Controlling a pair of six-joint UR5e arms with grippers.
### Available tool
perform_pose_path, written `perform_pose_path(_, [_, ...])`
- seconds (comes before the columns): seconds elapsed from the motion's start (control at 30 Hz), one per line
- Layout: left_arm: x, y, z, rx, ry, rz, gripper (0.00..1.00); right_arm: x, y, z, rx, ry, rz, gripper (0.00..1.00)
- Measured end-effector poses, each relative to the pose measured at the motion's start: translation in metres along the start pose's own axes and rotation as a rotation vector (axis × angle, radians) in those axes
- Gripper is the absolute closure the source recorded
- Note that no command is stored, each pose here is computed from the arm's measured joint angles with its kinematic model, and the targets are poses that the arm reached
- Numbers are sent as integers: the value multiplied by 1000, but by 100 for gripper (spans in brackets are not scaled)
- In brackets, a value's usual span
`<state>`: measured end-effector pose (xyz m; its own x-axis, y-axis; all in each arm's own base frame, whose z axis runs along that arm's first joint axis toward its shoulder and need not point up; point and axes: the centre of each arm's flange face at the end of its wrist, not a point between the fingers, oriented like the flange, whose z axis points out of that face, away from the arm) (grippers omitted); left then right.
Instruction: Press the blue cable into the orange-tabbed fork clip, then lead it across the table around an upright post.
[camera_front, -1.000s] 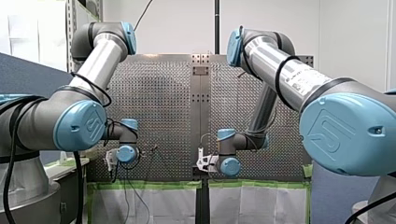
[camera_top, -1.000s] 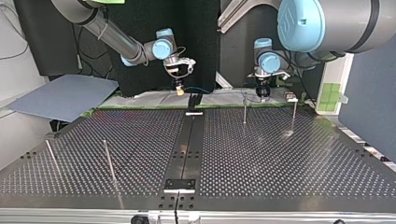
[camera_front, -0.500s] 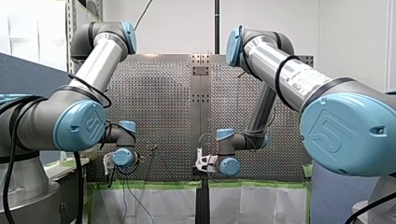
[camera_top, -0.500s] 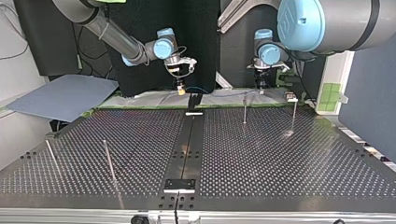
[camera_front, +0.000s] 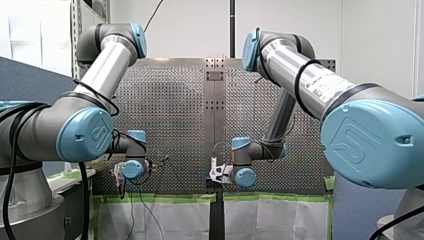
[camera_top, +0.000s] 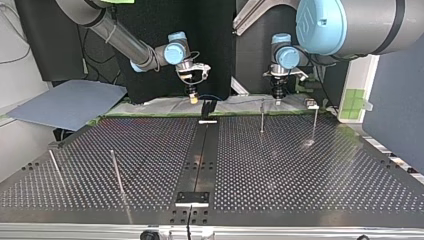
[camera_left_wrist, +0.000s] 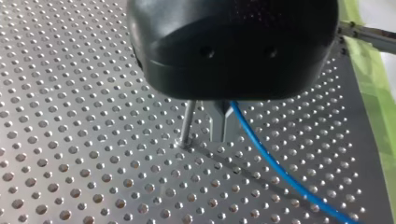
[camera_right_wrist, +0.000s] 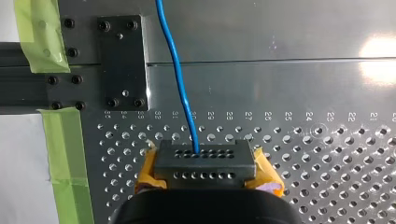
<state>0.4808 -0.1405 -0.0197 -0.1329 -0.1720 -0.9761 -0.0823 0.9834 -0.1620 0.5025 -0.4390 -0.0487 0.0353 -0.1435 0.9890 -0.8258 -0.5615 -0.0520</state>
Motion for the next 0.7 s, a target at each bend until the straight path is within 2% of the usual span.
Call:
perform_pose_path(0.5, [2,-6,3,47,9,-21,100,-5,1,0,3,-11,1,100])
perform_pose_path(0.7, [20,-7,6,66,51,-36,100,-20,-2,-3,8,-42,-3,100])
